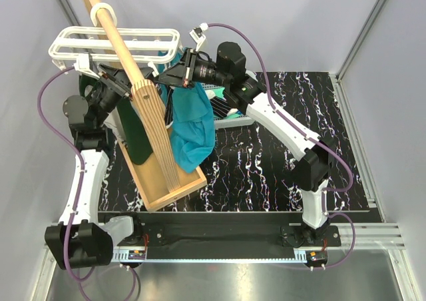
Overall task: Clip the socks to the hanger
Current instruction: Open the clamp at the hanger, then adjust the sock in the bin.
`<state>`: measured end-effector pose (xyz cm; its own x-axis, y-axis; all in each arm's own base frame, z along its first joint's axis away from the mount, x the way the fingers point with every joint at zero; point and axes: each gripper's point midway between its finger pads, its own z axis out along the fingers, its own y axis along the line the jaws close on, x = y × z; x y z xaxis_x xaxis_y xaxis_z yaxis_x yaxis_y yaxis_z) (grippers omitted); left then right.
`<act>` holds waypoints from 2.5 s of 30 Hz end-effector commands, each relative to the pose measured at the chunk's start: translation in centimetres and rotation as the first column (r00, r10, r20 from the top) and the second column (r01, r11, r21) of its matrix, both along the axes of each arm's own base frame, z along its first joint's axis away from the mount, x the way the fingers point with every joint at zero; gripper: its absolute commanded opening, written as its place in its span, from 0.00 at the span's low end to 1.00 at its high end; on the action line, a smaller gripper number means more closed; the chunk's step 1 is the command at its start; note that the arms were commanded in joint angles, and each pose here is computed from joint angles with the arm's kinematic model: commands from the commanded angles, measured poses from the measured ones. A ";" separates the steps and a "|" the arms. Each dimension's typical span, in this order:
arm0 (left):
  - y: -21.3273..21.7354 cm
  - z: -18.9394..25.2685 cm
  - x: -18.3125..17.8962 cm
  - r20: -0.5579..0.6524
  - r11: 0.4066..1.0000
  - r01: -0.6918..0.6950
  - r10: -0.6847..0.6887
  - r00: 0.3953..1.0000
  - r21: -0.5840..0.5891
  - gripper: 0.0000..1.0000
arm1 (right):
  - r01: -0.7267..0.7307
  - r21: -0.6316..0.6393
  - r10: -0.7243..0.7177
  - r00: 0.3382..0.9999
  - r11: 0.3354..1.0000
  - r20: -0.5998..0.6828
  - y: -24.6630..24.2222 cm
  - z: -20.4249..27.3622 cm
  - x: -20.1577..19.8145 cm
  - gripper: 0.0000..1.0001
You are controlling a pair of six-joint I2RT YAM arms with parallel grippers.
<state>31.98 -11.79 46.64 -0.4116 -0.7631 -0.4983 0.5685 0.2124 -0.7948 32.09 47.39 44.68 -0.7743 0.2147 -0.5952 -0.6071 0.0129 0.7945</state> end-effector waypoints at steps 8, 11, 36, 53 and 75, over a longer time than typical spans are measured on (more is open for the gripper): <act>-0.6 1.7 0.1 0.023 1.000 0.002 -0.002 1.000 0.011 0.67 | -0.056 0.075 0.055 0.998 0.996 0.014 -0.2 2.6 -1.0 0.00; -0.6 2.3 0.3 0.034 1.000 -0.003 0.003 0.999 0.001 0.66 | -0.055 0.076 0.053 0.998 0.996 0.017 -0.3 2.7 -1.1 0.00; -0.1 1.7 1.2 -0.003 0.983 -0.123 0.125 0.992 0.136 0.00 | 0.090 -0.145 -0.081 0.994 0.985 0.066 -3.4 -1.0 0.5 0.67; -0.3 0.1 0.9 -0.048 0.942 -0.148 0.170 0.984 0.302 0.00 | 0.785 -0.479 -0.583 0.616 0.394 0.530 -22.6 -5.6 11.3 0.59; 0.3 -2.2 0.3 -0.076 0.918 -0.173 0.213 0.974 0.357 0.00 | 0.614 -0.680 -0.357 0.788 0.400 0.501 -16.2 -30.2 27.6 0.45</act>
